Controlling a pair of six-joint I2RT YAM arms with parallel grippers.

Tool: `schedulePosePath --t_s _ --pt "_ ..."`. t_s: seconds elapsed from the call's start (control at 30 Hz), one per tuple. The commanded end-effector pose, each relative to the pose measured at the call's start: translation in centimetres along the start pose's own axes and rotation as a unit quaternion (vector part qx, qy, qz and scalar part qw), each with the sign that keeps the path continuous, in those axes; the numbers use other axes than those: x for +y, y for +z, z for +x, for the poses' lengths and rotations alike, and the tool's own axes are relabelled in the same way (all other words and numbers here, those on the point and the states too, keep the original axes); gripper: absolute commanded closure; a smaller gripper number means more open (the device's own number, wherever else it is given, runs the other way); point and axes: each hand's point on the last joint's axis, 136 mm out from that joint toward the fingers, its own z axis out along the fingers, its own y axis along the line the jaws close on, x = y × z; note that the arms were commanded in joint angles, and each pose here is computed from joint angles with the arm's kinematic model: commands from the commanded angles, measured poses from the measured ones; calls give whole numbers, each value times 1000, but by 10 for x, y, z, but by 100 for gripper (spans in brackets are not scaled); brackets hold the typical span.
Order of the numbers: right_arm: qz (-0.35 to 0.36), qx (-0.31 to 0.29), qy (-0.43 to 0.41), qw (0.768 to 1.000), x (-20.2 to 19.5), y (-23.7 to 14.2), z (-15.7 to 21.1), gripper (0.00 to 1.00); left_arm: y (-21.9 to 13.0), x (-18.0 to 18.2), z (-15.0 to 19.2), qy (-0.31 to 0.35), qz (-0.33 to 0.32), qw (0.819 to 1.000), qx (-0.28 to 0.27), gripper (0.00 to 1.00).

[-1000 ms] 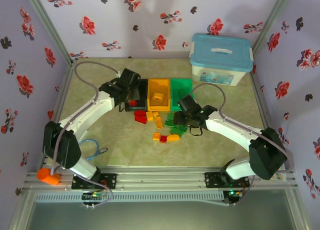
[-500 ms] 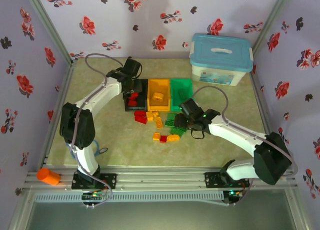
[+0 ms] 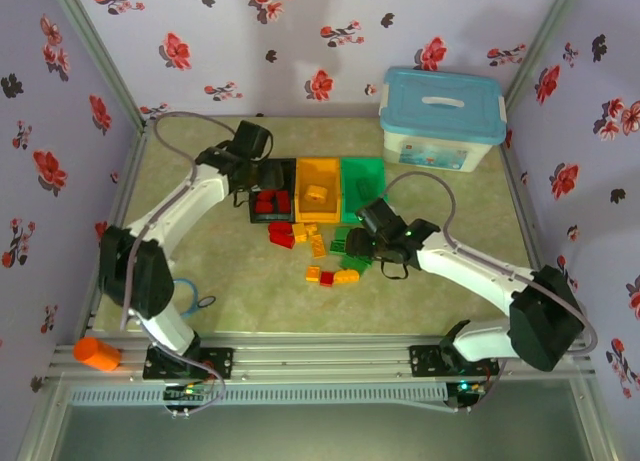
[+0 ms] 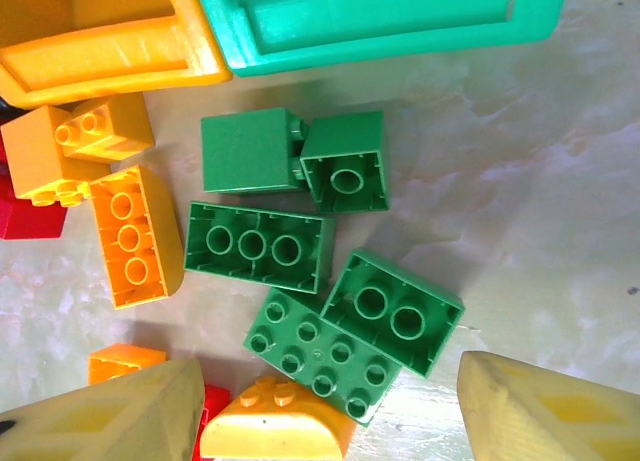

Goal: Sort the legos into containers by color
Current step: Place the lego in the container, then pick up the lego from the center of the table.

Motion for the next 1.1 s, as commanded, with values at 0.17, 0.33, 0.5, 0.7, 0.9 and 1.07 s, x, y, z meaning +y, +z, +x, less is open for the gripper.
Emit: schedulePosePath --t_s 0.17,0.33,0.5,0.7,0.9,1.07 --pt "1 13 -54 998 35 6 -9 35 -28 20 43 -21 23 999 -19 31" --pt "15 26 -82 996 55 21 -11 40 -33 35 82 -31 31 999 -10 31" --pt "15 48 -96 994 74 43 -9 43 -47 40 110 -48 61 996 -40 32" --pt "34 69 -106 991 81 71 -7 41 -63 52 132 -66 74 994 -50 32" --pt "48 85 -118 988 88 89 -3 44 -64 58 145 -70 72 994 -44 32" --pt "61 99 -120 986 85 102 5 45 -63 57 149 -70 73 994 -40 32"
